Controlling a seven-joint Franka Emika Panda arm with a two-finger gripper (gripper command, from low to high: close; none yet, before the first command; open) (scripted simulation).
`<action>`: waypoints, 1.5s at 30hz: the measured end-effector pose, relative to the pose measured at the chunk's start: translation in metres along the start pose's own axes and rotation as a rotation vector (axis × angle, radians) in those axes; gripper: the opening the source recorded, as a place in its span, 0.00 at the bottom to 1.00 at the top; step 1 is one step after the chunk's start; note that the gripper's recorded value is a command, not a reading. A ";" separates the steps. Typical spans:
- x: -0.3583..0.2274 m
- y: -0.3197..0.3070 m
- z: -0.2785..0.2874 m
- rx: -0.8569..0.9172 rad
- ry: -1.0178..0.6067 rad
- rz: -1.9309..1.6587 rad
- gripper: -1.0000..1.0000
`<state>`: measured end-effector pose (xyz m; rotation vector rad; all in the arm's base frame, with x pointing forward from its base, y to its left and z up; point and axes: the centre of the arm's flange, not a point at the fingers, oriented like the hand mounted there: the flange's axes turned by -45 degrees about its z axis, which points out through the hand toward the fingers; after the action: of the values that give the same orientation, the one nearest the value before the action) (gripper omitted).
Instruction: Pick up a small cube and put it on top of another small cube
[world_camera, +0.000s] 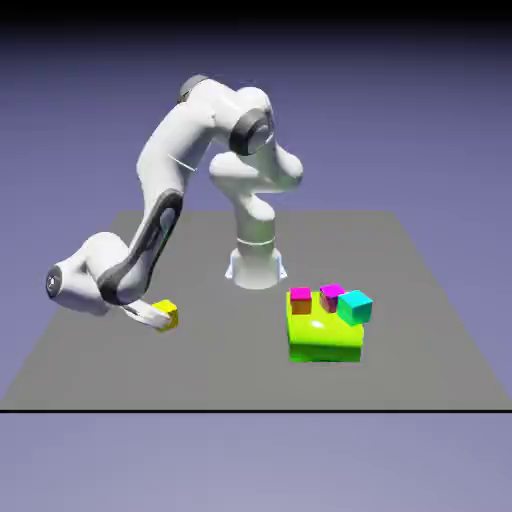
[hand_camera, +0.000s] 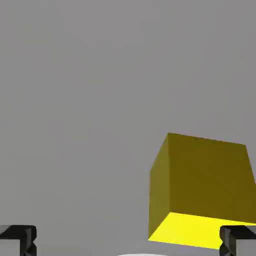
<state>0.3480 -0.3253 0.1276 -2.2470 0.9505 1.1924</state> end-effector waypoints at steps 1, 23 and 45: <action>0.003 0.008 0.002 0.013 -0.033 0.020 0.50; 0.015 -0.066 0.042 0.083 -0.186 0.042 0.00; -0.166 -0.356 0.128 -0.062 -0.199 -0.035 0.00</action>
<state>0.4731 0.0587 0.2143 -2.1337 0.8041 1.4158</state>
